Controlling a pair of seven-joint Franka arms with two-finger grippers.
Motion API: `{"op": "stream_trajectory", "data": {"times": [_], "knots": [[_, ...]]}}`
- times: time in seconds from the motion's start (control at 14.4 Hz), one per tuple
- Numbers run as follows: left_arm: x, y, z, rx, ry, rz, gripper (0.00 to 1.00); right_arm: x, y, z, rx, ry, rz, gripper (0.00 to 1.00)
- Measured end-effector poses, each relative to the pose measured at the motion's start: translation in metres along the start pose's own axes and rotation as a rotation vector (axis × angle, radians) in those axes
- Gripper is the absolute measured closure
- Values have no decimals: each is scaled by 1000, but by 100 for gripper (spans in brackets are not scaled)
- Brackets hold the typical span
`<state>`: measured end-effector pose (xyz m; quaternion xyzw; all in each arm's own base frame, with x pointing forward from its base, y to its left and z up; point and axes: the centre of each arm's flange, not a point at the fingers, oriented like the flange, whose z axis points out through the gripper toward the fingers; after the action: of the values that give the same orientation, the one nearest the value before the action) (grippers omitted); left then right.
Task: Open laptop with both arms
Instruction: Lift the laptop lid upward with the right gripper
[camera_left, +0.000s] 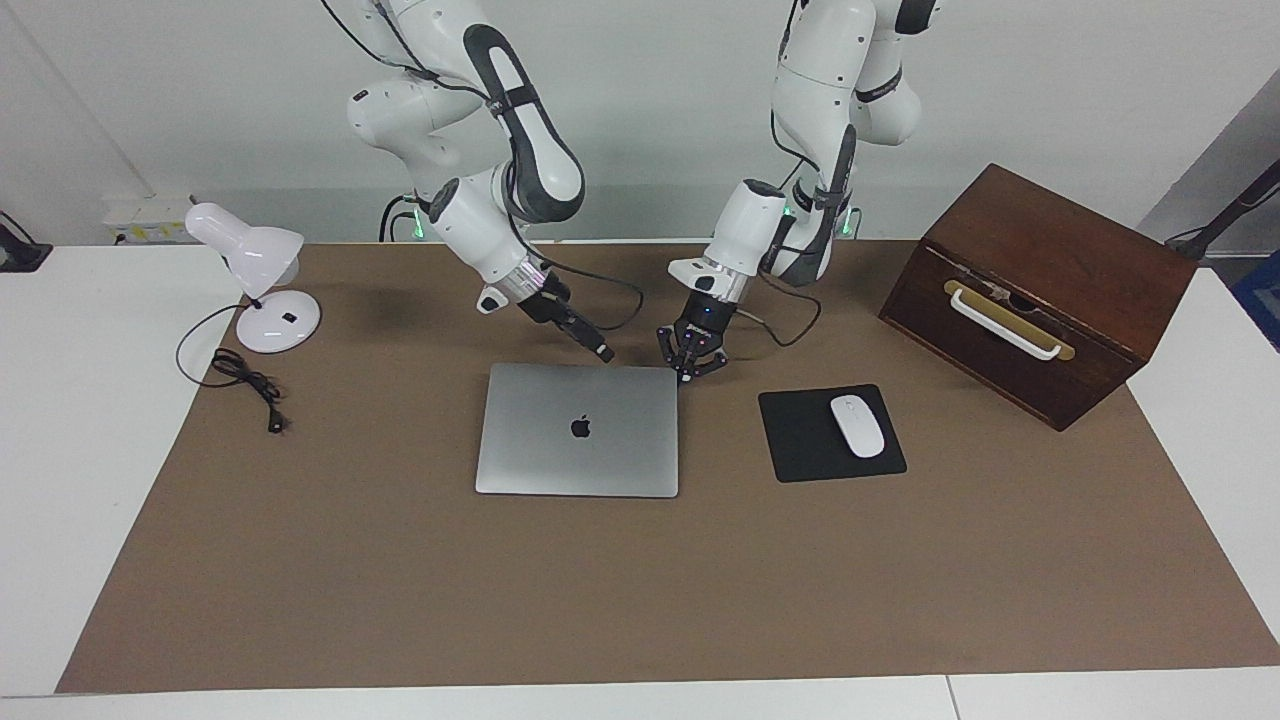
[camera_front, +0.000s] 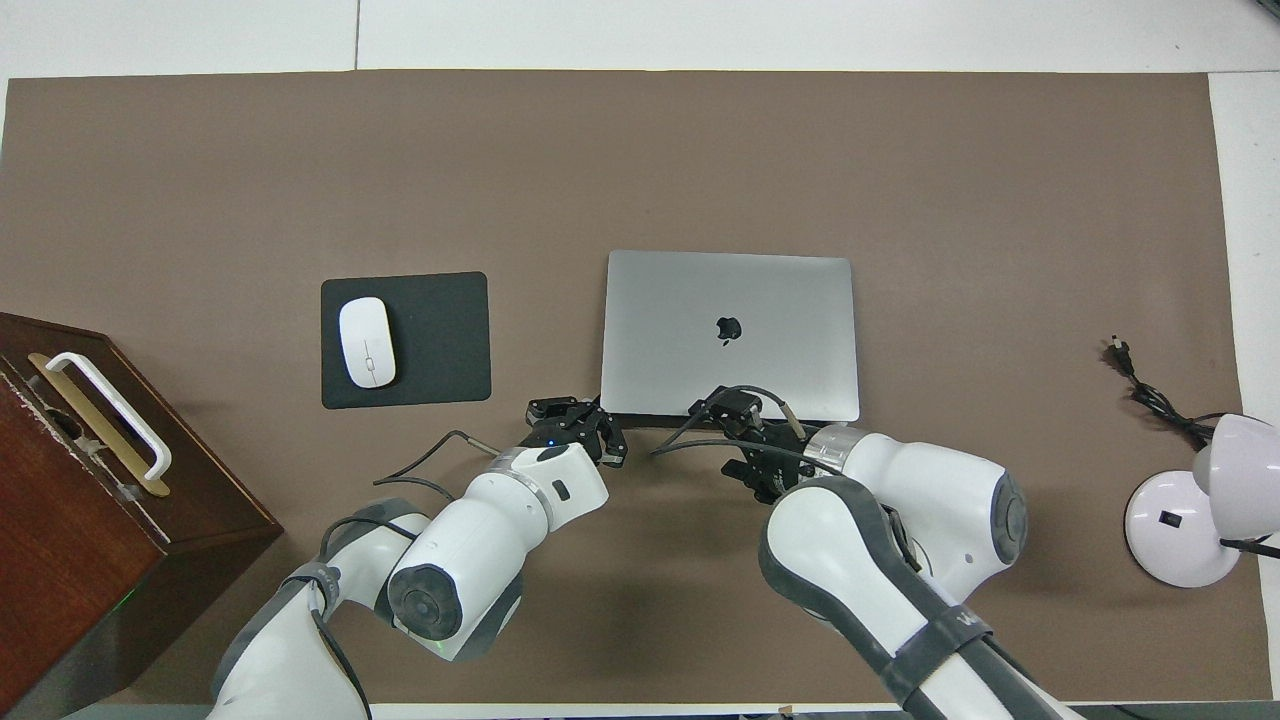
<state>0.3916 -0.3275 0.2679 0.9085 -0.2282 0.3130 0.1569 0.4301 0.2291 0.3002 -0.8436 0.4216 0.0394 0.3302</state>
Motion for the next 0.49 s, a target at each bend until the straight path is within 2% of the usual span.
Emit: {"op": "stream_trajectory", "data": {"times": [0.49], "knots": [[0, 0, 0, 0, 0, 0, 99, 20, -20, -5, 38, 24, -29, 0]]}}
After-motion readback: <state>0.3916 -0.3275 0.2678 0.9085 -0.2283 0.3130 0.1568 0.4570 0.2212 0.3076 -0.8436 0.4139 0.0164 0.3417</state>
